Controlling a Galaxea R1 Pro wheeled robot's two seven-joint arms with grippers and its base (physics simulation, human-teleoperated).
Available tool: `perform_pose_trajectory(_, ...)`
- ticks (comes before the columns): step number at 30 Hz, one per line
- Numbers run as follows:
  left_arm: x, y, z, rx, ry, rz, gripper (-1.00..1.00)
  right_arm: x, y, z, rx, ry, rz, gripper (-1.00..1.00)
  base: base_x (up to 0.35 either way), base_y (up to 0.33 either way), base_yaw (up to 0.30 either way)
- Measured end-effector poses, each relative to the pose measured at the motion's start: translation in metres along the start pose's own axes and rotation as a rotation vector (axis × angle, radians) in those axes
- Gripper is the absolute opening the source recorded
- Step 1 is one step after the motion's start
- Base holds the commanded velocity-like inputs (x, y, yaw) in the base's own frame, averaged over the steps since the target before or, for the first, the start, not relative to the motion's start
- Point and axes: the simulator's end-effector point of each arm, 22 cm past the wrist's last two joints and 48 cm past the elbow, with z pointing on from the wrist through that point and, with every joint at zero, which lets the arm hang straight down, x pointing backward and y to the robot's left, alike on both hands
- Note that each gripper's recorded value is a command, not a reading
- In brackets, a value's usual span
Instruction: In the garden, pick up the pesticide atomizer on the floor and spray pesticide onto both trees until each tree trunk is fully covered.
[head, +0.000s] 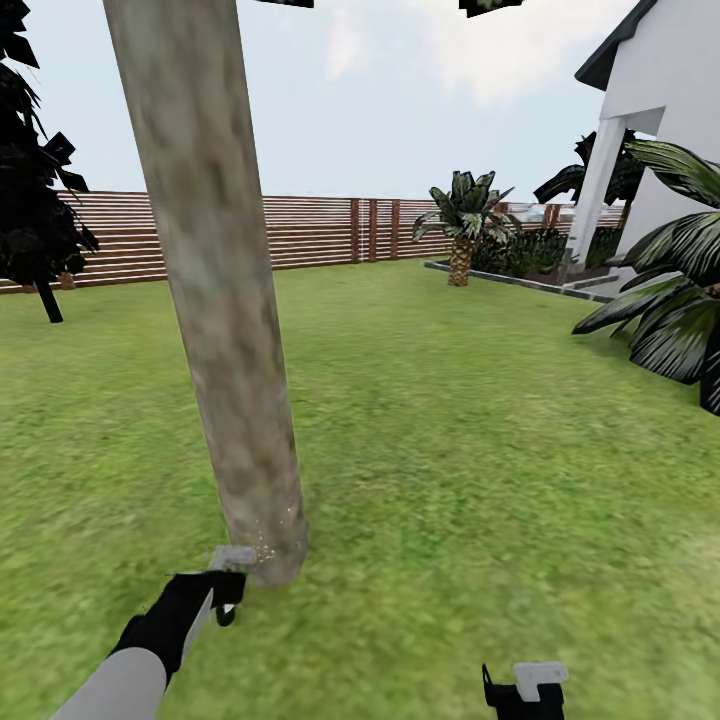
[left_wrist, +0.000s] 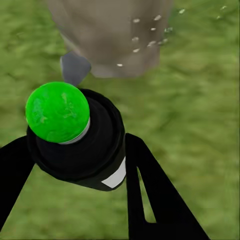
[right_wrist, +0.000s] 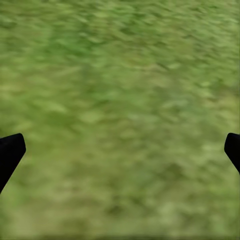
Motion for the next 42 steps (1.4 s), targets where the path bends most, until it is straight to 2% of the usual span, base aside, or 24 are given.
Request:
perform_pose_trajectory(1, 0.003, 0.020, -0.001, -0.027, 0.006, 0.001, -1.00, 0.000, 0.000, 0.000, 0.000, 0.000, 0.000, 1.00, -0.015, 0.000, 0.000)
perform_pose_trajectory(3, 0.006, 0.022, -0.001, -0.029, 0.010, -0.003, -1.00, 0.000, 0.000, 0.000, 0.000, 0.000, 0.000, 1.00, -0.158, 0.000, 0.000)
perform_pose_trajectory(4, 0.006, 0.016, 0.000, -0.022, 0.010, -0.003, -1.00, 0.000, 0.000, 0.000, 0.000, 0.001, 0.000, 1.00, -0.278, 0.000, 0.000)
perform_pose_trajectory(7, -0.004, -0.021, -0.001, 0.025, -0.005, -0.006, -1.00, 0.000, 0.000, 0.000, 0.000, 0.001, 0.000, 1.00, -0.176, 0.000, 0.130)
perform_pose_trajectory(10, -0.017, -0.032, -0.004, 0.038, -0.030, -0.005, -1.00, 0.000, 0.000, 0.000, 0.000, 0.000, 0.000, 1.00, -0.033, 0.000, 0.246)
perform_pose_trajectory(12, -0.038, -0.027, -0.010, 0.026, -0.069, -0.007, -1.00, 0.000, 0.000, 0.000, 0.000, 0.000, 0.000, 1.00, -0.005, 0.000, 0.118)
perform_pose_trajectory(15, -0.052, -0.001, -0.020, -0.015, -0.069, -0.018, -1.00, 0.000, -0.001, 0.000, 0.001, 0.000, 0.000, 1.00, -0.001, 0.000, 0.031)
perform_pose_trajectory(16, -0.061, 0.017, -0.027, -0.048, -0.077, -0.016, -1.00, 0.000, -0.001, 0.000, 0.001, 0.000, -0.001, 1.00, -0.141, 0.000, 0.004)
perform_pose_trajectory(17, -0.063, 0.017, -0.029, -0.048, -0.080, -0.021, -1.00, 0.000, -0.001, 0.000, 0.001, 0.001, -0.001, 1.00, -0.243, 0.000, 0.002)
perform_pose_trajectory(19, -0.066, 0.007, -0.030, -0.035, -0.085, -0.019, -1.00, 0.000, -0.001, 0.000, 0.001, 0.001, -0.001, 1.00, -0.298, 0.000, 0.001)
perform_pose_trajectory(21, -0.074, -0.023, -0.031, 0.005, -0.097, -0.004, -1.00, 0.000, -0.001, 0.000, 0.002, 0.001, -0.001, 1.00, -0.261, 0.000, 0.000)
perform_pose_trajectory(24, -0.084, -0.033, -0.034, 0.013, -0.110, 0.014, -1.00, 0.000, -0.001, 0.000, 0.002, 0.000, -0.001, 1.00, -0.065, 0.000, 0.000)
perform_pose_trajectory(26, -0.093, -0.018, -0.038, -0.011, -0.122, 0.012, -1.00, 0.000, -0.002, 0.000, 0.002, 0.000, 0.000, 1.00, -0.010, 0.000, 0.000)
perform_pose_trajectory(28, -0.098, 0.009, -0.043, -0.048, -0.120, -0.001, -1.00, 0.000, -0.002, 0.000, 0.002, 0.000, 0.000, 1.00, -0.004, 0.000, 0.000)
perform_pose_trajectory(30, -0.095, 0.013, -0.045, -0.042, -0.099, -0.009, -1.00, 0.000, -0.001, 0.000, 0.002, -0.001, 0.000, 1.00, -0.001, 0.000, 0.003)
perform_pose_trajectory(33, -0.100, -0.039, -0.047, 0.043, -0.095, 0.011, -1.00, -0.001, -0.001, 0.000, 0.002, -0.001, 0.000, 1.00, 0.000, 0.000, 0.116)
perform_pose_trajectory(36, -0.123, -0.072, -0.056, 0.087, -0.104, 0.028, -1.00, -0.001, -0.001, 0.000, 0.002, -0.001, 0.000, 1.00, 0.000, 0.000, 0.249)
perform_pose_trajectory(40, -0.144, -0.069, -0.063, 0.078, -0.102, 0.031, -1.00, 0.000, -0.001, 0.000, 0.001, -0.001, 0.000, 1.00, 0.000, 0.000, 0.204)
perform_pose_trajectory(42, -0.153, -0.048, -0.067, 0.046, -0.117, 0.027, -1.00, 0.000, -0.001, 0.000, 0.001, -0.001, -0.001, 1.00, 0.000, 0.000, 0.033)
